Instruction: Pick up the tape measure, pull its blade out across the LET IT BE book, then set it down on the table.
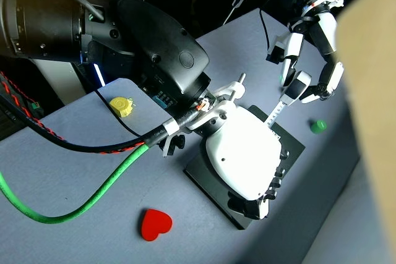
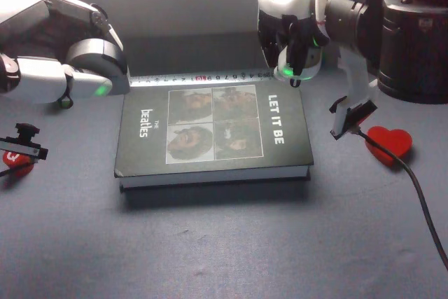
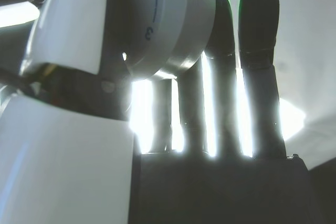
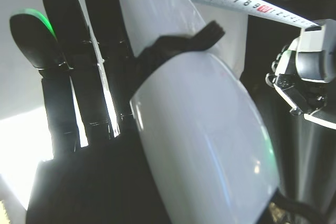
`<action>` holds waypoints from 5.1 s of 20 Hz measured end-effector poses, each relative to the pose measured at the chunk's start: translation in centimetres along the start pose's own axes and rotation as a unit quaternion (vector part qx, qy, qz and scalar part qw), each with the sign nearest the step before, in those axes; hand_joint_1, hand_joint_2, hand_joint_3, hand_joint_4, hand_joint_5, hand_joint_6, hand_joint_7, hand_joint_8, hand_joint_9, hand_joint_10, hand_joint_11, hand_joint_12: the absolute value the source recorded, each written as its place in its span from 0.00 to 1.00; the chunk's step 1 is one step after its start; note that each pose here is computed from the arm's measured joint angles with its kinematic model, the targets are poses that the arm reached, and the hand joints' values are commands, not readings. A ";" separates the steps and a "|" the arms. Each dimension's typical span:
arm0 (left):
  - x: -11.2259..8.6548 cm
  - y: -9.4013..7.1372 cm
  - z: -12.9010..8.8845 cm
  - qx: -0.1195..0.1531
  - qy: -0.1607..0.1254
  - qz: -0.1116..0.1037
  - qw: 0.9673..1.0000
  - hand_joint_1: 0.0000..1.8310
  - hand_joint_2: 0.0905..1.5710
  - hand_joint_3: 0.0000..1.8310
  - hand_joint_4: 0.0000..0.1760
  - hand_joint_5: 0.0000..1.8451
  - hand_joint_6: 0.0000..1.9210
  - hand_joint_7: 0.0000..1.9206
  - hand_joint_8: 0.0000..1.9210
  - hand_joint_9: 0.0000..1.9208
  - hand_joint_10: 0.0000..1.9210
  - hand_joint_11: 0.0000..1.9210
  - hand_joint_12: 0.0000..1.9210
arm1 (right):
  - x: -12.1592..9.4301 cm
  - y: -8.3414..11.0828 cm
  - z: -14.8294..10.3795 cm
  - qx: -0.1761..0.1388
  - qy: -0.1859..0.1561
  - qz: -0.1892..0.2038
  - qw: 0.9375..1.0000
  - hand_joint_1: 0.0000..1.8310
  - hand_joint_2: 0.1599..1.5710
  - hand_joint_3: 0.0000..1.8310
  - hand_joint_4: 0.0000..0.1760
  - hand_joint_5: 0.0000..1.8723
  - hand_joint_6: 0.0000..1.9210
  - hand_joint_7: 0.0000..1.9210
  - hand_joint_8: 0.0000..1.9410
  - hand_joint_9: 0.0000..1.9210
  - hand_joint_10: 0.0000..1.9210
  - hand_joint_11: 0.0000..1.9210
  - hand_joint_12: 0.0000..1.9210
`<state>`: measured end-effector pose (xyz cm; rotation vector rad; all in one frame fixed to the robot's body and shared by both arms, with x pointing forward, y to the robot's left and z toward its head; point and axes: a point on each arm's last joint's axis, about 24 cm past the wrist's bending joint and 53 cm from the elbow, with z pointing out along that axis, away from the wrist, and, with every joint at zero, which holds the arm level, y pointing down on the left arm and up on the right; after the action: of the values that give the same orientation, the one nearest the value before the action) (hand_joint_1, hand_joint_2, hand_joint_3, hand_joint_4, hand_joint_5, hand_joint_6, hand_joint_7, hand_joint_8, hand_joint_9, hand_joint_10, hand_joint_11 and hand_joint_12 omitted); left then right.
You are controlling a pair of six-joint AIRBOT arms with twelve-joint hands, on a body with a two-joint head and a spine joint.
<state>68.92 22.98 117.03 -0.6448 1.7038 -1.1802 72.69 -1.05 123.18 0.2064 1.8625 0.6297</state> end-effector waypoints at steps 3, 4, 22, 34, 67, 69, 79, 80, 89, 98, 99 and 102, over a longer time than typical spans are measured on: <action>-0.1 0.1 0.0 -0.001 -0.001 0.000 1.000 0.75 0.72 0.00 0.00 0.44 0.48 0.48 0.61 0.43 0.73 0.44 0.66 | 0.0 0.6 0.0 -0.006 -0.004 -0.003 1.000 0.66 0.69 0.00 0.00 0.47 0.56 0.52 0.55 0.46 0.50 0.36 0.77; -0.1 0.1 0.0 -0.001 -0.001 0.001 1.000 0.75 0.72 0.00 0.00 0.44 0.49 0.48 0.61 0.43 0.73 0.44 0.66 | -0.2 0.8 0.0 -0.009 -0.009 -0.007 1.000 0.66 0.69 0.00 0.00 0.47 0.56 0.52 0.55 0.46 0.50 0.36 0.77; -0.6 -0.1 0.1 0.000 -0.011 -0.014 1.000 0.75 0.70 0.00 0.00 0.48 0.45 0.52 0.54 0.47 0.69 0.45 0.63 | -0.2 2.2 -0.6 -0.027 -0.022 -0.025 0.999 0.47 0.66 0.00 0.00 0.36 0.00 0.42 0.00 0.36 0.12 0.16 0.58; -0.4 -0.1 0.2 0.000 -0.010 -0.017 1.000 0.75 0.71 0.00 0.00 0.47 0.45 0.51 0.57 0.46 0.71 0.45 0.65 | 0.5 2.5 -0.6 -0.028 -0.018 -0.029 0.999 0.47 0.66 0.00 0.00 0.36 0.00 0.43 0.00 0.38 0.11 0.17 0.59; -0.6 -0.3 0.3 0.004 -0.011 -0.016 1.000 0.75 0.72 0.00 0.00 0.45 0.49 0.49 0.59 0.44 0.72 0.45 0.65 | 0.0 2.1 -0.6 -0.031 -0.021 -0.027 0.999 0.67 0.69 0.00 0.00 0.47 0.52 0.52 0.58 0.46 0.52 0.34 0.77; -0.5 -0.3 0.3 0.004 -0.011 -0.018 1.000 0.75 0.72 0.00 0.00 0.45 0.49 0.49 0.59 0.44 0.72 0.44 0.65 | -0.2 1.8 -0.7 -0.032 -0.021 -0.027 0.999 0.67 0.69 0.00 0.00 0.47 0.52 0.52 0.58 0.46 0.52 0.34 0.77; -0.2 -0.4 0.4 0.007 -0.009 -0.022 1.000 0.75 0.70 0.00 0.00 0.49 0.42 0.51 0.56 0.47 0.71 0.45 0.65 | -1.9 -0.8 -1.0 -0.036 -0.028 -0.043 0.998 0.67 0.69 0.00 0.00 0.47 0.52 0.52 0.58 0.46 0.52 0.35 0.77; -0.2 -0.4 0.4 0.007 -0.009 -0.022 1.000 0.75 0.70 0.00 0.00 0.49 0.42 0.52 0.55 0.47 0.70 0.45 0.65 | -2.1 -1.1 -1.1 -0.037 -0.029 -0.047 0.998 0.67 0.70 0.00 0.00 0.46 0.53 0.52 0.58 0.45 0.53 0.35 0.77; -0.3 -0.7 0.5 0.011 -0.011 -0.023 1.000 0.75 0.72 0.00 0.00 0.45 0.50 0.49 0.59 0.44 0.72 0.45 0.64 | -4.1 -3.5 -1.5 -0.034 -0.039 -0.067 0.996 0.67 0.70 0.00 0.00 0.46 0.55 0.51 0.59 0.45 0.53 0.34 0.78; -0.4 -0.8 0.5 0.013 -0.012 -0.025 1.000 0.75 0.72 0.00 0.00 0.44 0.51 0.49 0.59 0.44 0.72 0.44 0.64 | -6.9 -6.9 -1.0 -0.023 -0.053 -0.075 0.995 0.66 0.70 0.00 0.00 0.47 0.54 0.51 0.60 0.45 0.54 0.34 0.78; -0.4 -0.8 0.5 0.013 -0.012 -0.025 1.000 0.75 0.72 0.00 0.00 0.44 0.51 0.49 0.59 0.44 0.72 0.44 0.64 | -7.2 -7.2 -1.0 -0.022 -0.055 -0.077 0.995 0.66 0.70 0.00 0.00 0.47 0.54 0.51 0.60 0.45 0.54 0.34 0.78; -0.4 -0.8 0.5 0.014 -0.012 -0.026 0.999 0.75 0.72 0.00 0.00 0.44 0.50 0.49 0.60 0.43 0.72 0.44 0.64 | -8.0 -8.2 -0.9 -0.016 -0.060 -0.079 0.995 0.66 0.70 0.00 0.00 0.47 0.54 0.51 0.60 0.45 0.54 0.34 0.78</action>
<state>69.46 22.77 117.92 -0.6875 1.6566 -1.2248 76.23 -11.71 125.72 0.0725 1.7333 0.5266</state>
